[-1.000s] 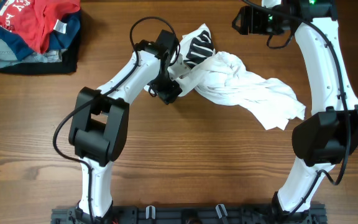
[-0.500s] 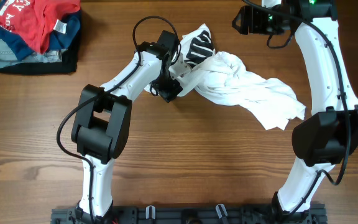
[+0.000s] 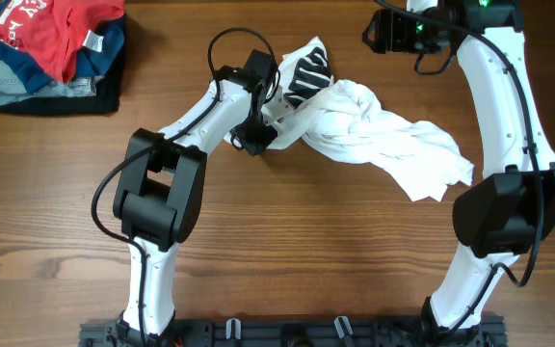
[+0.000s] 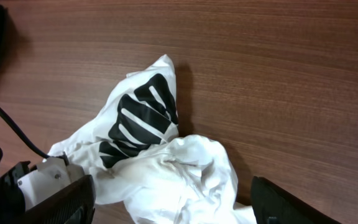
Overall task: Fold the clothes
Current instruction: 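Pull the grasped shirt edge up-left with the left gripper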
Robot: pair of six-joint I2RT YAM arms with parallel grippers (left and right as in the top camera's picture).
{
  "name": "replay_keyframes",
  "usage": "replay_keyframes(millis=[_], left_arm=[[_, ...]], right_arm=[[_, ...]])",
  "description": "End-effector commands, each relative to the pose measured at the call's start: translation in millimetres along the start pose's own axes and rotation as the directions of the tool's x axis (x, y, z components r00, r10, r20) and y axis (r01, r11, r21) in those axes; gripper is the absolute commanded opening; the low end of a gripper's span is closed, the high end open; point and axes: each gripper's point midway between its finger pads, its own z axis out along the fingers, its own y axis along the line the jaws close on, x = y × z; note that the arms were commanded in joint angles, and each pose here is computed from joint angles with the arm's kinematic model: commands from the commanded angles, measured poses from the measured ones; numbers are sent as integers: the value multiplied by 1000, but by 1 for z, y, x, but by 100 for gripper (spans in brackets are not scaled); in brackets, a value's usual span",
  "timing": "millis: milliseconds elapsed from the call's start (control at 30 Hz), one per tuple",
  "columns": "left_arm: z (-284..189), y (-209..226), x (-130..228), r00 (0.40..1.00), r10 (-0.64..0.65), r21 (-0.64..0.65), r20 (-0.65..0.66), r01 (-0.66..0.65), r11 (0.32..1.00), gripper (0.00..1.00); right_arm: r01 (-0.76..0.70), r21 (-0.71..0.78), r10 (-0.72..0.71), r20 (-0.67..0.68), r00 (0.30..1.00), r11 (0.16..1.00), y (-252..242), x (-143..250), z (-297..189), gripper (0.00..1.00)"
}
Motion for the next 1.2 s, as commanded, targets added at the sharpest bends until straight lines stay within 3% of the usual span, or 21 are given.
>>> replay_keyframes(millis=[0,200,400,600,833,1167], left_arm=[[20,-5,10,999,-10,30,-52,12,999,6],[10,0,7,992,-119,-3,-39,119,993,4],[-75,30,-16,951,-274,-97,144,289,952,4],[-204,61,-40,803,-334,-110,494,439,892,4],[-328,62,-53,587,-205,-119,783,465,877,4],[-374,65,-65,463,-128,-124,877,476,871,4]], right_arm=[[-4,22,3,23,1000,1000,-2,-4,-9,79],[-13,23,13,6,1000,1000,-3,0,-9,75],[-32,24,33,-48,998,999,-2,14,-10,75],[-22,-5,22,-51,998,1000,3,14,-10,77],[33,-67,-39,-83,996,997,12,23,-11,79],[155,-143,-176,-145,974,977,24,43,-13,81]])
